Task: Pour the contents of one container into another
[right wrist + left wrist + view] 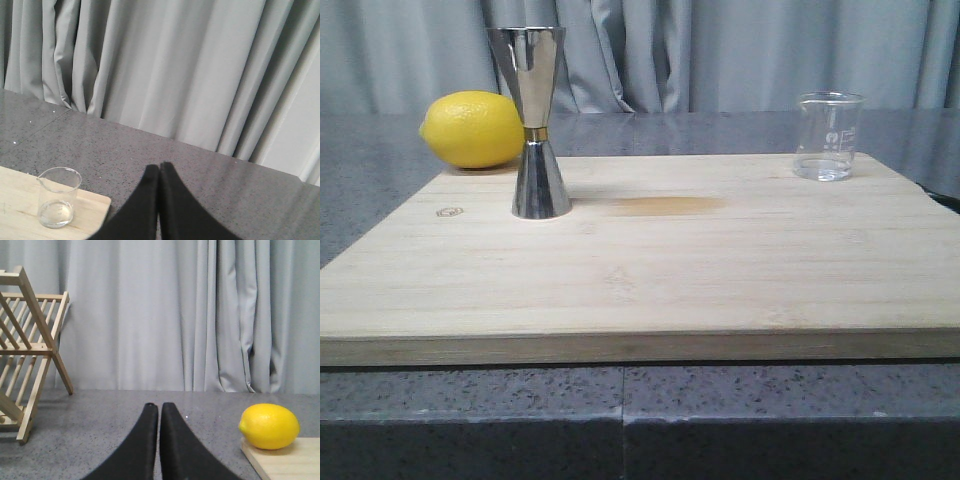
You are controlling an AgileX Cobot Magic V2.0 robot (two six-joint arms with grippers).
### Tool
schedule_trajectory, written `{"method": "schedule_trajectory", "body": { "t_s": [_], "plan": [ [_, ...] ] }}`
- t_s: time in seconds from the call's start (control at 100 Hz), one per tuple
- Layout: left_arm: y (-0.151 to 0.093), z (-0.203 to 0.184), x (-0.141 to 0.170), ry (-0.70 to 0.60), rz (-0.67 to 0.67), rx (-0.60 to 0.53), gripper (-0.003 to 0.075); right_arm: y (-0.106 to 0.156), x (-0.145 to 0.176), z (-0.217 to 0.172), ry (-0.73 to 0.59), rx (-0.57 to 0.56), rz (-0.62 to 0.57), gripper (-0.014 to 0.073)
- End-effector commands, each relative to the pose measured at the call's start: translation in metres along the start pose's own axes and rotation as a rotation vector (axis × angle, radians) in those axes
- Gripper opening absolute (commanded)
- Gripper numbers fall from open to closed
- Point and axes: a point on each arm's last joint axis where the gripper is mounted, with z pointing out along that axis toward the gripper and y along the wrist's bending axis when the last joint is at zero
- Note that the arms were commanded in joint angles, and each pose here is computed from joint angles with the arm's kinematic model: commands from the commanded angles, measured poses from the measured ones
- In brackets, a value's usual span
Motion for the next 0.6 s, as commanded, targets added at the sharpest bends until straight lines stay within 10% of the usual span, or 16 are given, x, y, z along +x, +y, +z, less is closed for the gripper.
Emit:
{"method": "schedule_trajectory", "body": {
  "t_s": [0.0,0.59],
  "plan": [
    [0.000,-0.001,0.007,0.005,-0.010,0.003,-0.0019,-0.001,-0.011,-0.001,-0.051,-0.010,-0.009,-0.0057],
    [0.001,-0.003,0.021,0.156,-0.016,-0.005,-0.0019,-0.001,-0.011,-0.001,-0.051,-0.010,-0.009,-0.0057]
  ]
}}
